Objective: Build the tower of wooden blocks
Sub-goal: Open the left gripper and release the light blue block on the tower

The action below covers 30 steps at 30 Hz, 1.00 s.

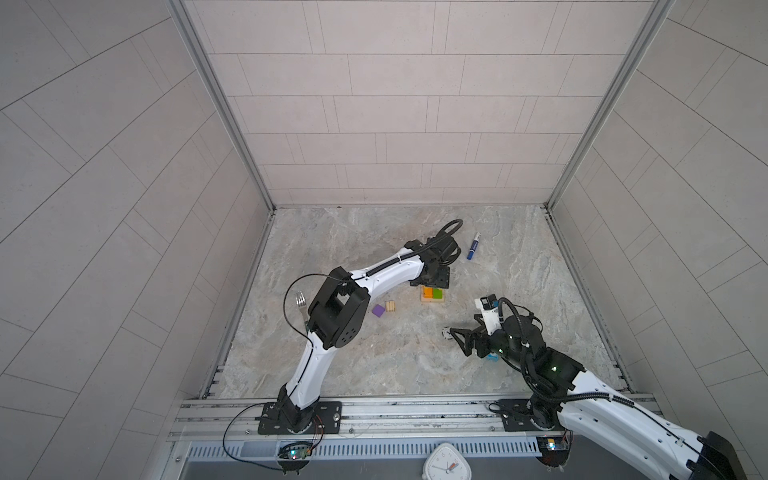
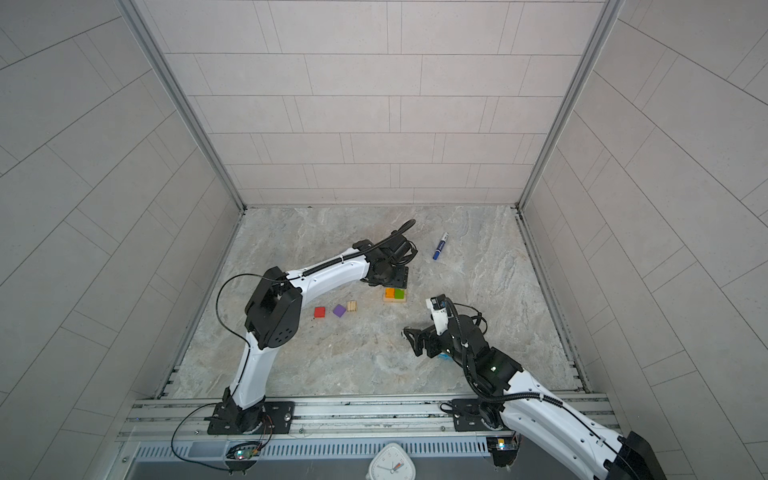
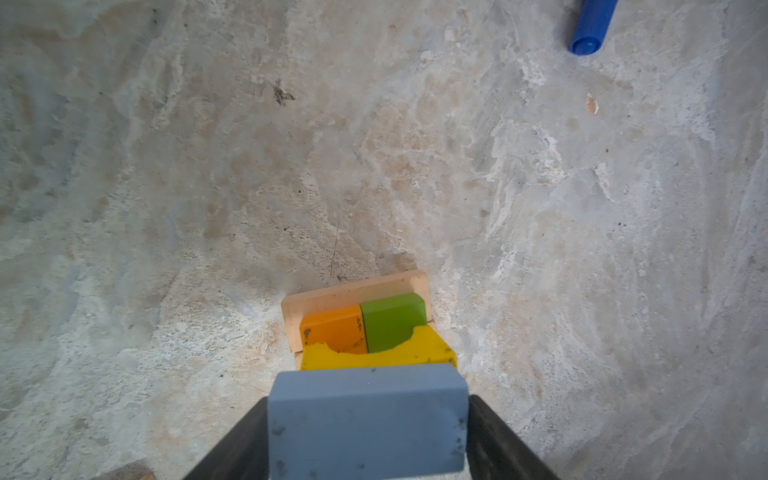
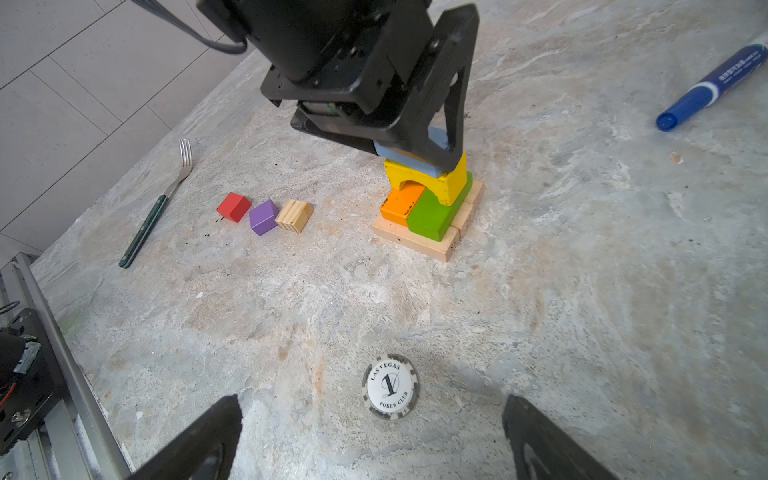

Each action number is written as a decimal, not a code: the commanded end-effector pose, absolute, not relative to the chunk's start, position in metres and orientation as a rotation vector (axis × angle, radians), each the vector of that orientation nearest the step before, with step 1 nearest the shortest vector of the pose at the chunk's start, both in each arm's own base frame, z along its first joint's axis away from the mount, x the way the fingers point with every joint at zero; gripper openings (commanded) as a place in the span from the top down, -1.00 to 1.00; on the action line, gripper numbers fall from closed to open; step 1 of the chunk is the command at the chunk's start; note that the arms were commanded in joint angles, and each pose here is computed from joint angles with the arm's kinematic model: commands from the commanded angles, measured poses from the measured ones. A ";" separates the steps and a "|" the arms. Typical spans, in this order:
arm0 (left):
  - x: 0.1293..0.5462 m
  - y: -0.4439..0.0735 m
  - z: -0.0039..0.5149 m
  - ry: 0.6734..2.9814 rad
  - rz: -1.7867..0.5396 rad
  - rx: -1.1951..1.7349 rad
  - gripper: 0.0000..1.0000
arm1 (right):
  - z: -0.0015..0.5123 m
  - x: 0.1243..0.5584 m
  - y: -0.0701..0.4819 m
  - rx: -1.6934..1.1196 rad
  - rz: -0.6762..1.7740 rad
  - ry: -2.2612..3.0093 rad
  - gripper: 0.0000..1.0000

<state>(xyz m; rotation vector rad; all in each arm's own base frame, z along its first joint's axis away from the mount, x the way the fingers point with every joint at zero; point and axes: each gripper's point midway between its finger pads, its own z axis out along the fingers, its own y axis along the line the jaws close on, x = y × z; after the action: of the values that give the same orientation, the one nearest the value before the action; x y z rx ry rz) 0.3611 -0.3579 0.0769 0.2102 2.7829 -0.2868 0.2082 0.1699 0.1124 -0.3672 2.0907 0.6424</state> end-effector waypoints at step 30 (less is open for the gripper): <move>0.350 -0.358 0.099 2.774 -0.312 0.233 -0.59 | 0.108 0.208 0.169 -0.360 0.634 2.097 -0.99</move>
<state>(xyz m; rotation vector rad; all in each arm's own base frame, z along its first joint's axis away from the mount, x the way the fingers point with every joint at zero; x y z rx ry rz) 0.3556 -0.3598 0.0836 0.2238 2.7871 -0.3057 0.2082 0.1698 0.1108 -0.3654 2.0979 0.6415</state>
